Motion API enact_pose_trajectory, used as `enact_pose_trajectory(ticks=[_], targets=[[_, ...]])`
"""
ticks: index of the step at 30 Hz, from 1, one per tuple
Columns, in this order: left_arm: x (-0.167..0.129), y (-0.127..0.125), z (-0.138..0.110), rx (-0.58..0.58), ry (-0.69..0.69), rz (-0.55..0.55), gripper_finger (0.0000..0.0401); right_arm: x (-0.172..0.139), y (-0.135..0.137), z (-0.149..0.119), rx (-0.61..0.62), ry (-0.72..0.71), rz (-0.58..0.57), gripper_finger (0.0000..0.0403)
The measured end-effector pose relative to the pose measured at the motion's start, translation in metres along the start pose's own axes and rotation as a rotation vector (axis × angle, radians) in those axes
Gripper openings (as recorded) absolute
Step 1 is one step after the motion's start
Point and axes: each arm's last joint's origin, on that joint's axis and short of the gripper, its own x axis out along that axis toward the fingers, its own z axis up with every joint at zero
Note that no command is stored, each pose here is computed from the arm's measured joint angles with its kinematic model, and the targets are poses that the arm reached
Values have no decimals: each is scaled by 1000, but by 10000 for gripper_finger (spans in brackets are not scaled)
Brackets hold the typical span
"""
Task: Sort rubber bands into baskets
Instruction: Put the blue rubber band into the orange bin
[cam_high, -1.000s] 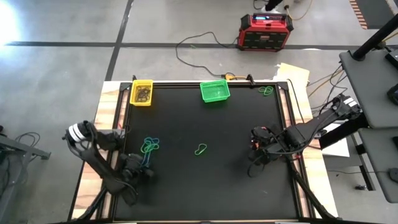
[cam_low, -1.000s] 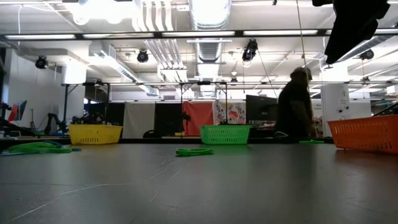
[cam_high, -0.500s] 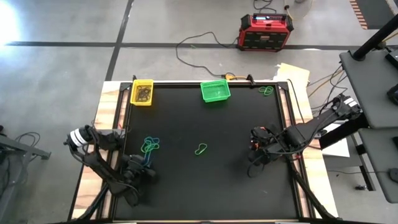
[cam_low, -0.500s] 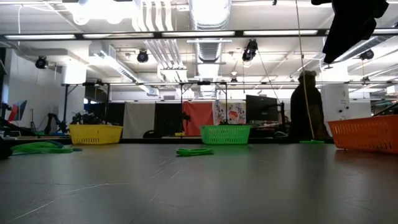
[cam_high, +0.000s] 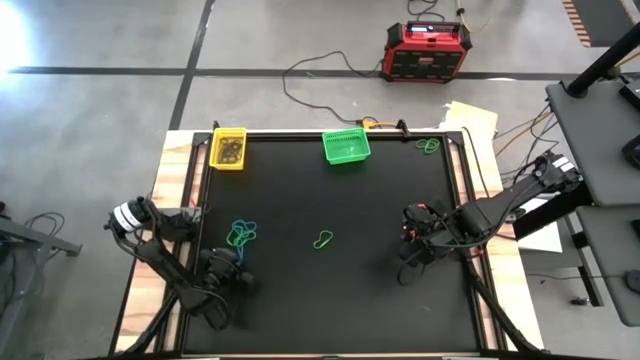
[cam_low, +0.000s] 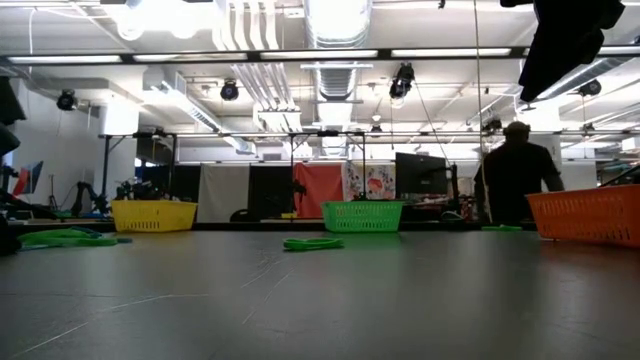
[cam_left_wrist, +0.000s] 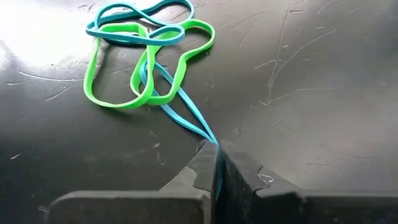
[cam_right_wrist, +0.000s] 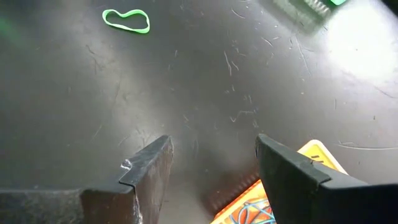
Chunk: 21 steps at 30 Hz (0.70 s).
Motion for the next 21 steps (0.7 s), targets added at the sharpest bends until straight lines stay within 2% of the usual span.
enact_pose_trajectory(ticks=[2,4,7,11,15,21], targets=[[-4,-3,3,-16,8,-29,2,0,0,0,-1,0,1,221],[-14,-13,6,-57,5,-122,1,0,0,0,-1,-1,1,221],[-23,-21,11,-20,-60,-203,0,0,0,0,0,-1,2,221],[-36,-45,13,-35,-150,-353,0,0,3,2,-6,-18,23,221],[-45,-77,13,-37,-259,-478,0,-1,10,7,-50,-75,92,221],[-33,-134,23,64,-373,-508,0,3,31,16,-171,-266,271,221]])
